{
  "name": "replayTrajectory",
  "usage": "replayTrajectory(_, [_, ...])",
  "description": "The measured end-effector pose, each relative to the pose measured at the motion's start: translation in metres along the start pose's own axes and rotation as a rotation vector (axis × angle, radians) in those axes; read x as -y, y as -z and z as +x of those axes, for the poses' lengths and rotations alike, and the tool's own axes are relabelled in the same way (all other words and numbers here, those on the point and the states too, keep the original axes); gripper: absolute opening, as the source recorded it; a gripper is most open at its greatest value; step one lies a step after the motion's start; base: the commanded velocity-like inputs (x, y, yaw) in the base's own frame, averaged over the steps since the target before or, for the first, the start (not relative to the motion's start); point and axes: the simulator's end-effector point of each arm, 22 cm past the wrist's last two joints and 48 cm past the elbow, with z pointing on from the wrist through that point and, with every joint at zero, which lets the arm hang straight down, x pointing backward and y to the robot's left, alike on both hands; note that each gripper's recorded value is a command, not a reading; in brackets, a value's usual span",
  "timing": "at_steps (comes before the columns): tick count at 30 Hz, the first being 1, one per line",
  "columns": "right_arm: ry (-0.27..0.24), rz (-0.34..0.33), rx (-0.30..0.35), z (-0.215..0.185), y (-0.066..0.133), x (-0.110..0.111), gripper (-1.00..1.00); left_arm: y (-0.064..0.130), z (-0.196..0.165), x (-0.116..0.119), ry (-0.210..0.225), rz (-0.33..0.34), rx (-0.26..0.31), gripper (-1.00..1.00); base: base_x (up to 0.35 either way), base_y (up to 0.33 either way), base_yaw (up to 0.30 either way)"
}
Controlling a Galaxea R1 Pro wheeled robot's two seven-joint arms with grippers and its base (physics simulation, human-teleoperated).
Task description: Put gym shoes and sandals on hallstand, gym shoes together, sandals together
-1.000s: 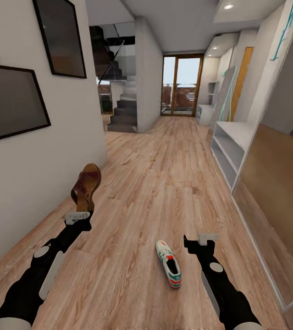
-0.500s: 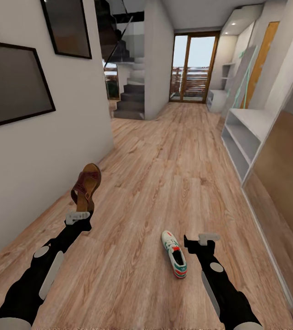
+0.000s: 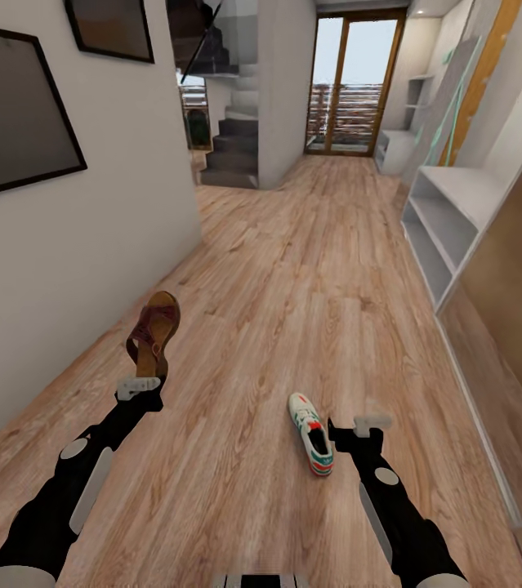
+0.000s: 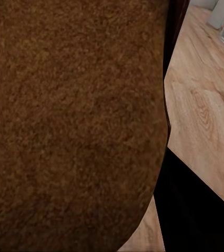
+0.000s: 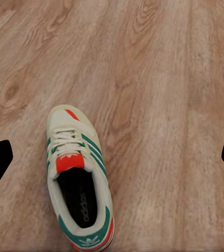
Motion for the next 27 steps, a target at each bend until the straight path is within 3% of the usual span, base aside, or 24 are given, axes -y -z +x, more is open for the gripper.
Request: replayTrajectory(27, [0.010, -0.001, -0.154, 0.092, -0.021, -0.001, 1.00, -0.014, 0.096, -0.018, 0.031, -0.024, -0.149, -1.00, 0.000, 0.000, 0.085])
